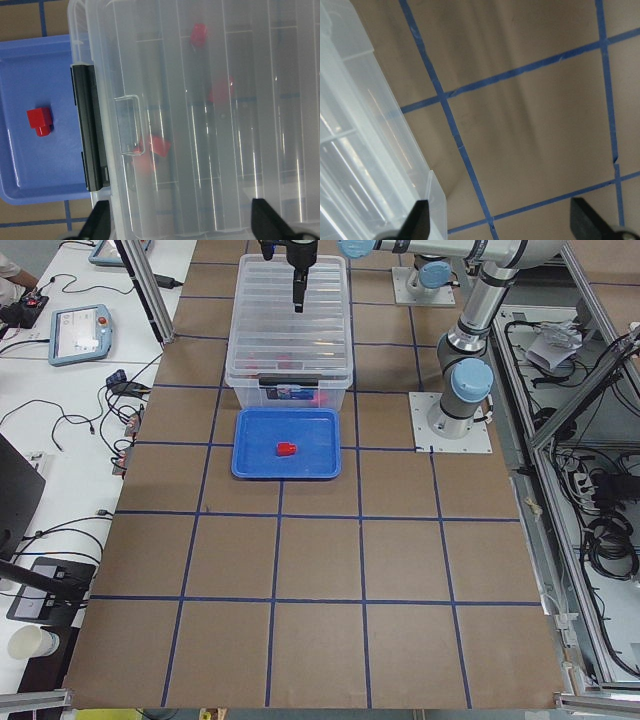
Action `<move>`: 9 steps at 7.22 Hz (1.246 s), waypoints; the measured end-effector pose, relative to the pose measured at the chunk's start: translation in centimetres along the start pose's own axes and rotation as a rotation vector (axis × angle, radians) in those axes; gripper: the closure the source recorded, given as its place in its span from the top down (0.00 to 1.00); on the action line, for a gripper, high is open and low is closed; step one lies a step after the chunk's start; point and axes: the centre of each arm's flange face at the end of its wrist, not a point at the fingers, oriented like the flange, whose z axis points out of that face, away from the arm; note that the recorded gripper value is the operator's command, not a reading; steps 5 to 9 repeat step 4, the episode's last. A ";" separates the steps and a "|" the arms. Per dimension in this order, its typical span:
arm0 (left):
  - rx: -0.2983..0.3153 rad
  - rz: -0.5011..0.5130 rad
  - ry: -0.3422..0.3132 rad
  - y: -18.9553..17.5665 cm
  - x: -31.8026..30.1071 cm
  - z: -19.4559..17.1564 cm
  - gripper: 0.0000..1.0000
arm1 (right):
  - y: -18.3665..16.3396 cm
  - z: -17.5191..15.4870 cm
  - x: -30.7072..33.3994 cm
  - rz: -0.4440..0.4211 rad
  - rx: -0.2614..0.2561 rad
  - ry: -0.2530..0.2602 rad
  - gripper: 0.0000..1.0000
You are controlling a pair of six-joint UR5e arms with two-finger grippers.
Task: Place red block in blue tray from box
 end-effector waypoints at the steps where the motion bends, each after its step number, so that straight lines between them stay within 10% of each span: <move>1: 0.001 -0.006 -0.002 0.1 0.0 0.0 1.00 | 1.6 -2.6 0.5 -0.003 0.054 -0.006 1.00; 4: 0.003 -0.030 -0.021 -0.2 -0.2 0.1 1.00 | 6.9 -7.8 1.3 0.003 0.157 -0.048 1.00; 9: 0.003 -0.030 -0.021 -0.2 -0.2 0.1 1.00 | 6.9 -7.8 1.3 0.003 0.157 -0.048 1.00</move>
